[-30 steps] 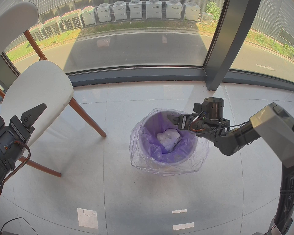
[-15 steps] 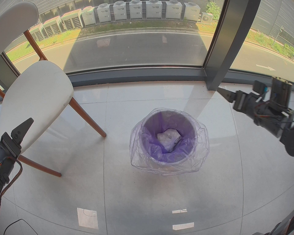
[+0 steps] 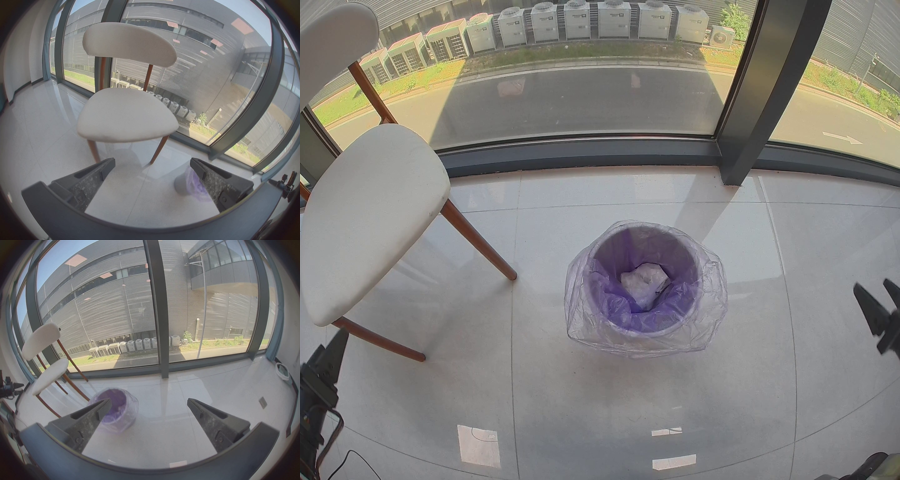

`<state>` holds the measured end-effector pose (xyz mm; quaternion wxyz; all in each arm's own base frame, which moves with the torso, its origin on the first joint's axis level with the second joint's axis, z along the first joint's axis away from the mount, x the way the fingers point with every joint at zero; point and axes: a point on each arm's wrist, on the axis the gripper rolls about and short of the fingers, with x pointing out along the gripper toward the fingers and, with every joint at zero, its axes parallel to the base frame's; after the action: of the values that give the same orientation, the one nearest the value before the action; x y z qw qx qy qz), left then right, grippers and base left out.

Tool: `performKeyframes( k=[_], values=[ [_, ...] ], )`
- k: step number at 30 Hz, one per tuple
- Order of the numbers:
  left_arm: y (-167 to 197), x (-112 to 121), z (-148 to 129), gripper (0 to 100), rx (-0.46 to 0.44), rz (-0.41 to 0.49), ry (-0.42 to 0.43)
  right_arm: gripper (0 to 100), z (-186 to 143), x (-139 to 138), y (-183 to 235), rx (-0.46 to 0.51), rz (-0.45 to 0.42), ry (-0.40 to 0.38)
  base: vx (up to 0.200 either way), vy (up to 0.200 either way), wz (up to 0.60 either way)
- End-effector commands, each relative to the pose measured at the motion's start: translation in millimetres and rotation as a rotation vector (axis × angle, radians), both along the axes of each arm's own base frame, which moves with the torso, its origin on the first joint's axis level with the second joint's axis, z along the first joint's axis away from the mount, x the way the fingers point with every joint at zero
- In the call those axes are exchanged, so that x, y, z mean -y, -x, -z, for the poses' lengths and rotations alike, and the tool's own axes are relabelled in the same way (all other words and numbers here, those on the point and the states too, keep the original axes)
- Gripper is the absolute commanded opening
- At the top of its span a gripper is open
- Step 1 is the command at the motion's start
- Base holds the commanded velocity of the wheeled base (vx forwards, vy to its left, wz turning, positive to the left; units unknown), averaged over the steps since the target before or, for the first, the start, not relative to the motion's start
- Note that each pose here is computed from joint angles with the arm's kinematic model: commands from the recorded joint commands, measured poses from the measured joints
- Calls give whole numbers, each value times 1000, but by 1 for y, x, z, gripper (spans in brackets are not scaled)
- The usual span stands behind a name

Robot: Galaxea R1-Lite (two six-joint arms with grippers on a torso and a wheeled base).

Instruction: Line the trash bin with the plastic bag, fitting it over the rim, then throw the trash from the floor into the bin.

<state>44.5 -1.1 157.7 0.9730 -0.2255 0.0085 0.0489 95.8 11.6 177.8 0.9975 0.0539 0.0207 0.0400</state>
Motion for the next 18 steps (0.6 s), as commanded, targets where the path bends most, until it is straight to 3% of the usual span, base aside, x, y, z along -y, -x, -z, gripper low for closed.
performKeyframes(
  k=[1, 4, 7, 12, 18],
  values=[
    [51, -7, 45, 100, 13, 0, -83, 100, 52, 12, 76, 71, 86, 80, 0, 0, 0],
    [66, -9, 71, 100, -29, 7, -144, 100, 75, 13, 106, 43, 104, 85, 0, 0, 0],
    [64, -9, 71, 100, -3, -5, -140, 100, 96, 13, 120, 18, 113, 104, 0, 0, 0],
    [62, -7, 73, 100, 14, 41, -192, 100, 99, 12, 120, 34, 128, 81, 0, 0, 0],
    [62, -6, 73, 100, 14, 94, -257, 100, 102, 11, 119, 28, 53, 114, 0, 0, 0]
  ],
)
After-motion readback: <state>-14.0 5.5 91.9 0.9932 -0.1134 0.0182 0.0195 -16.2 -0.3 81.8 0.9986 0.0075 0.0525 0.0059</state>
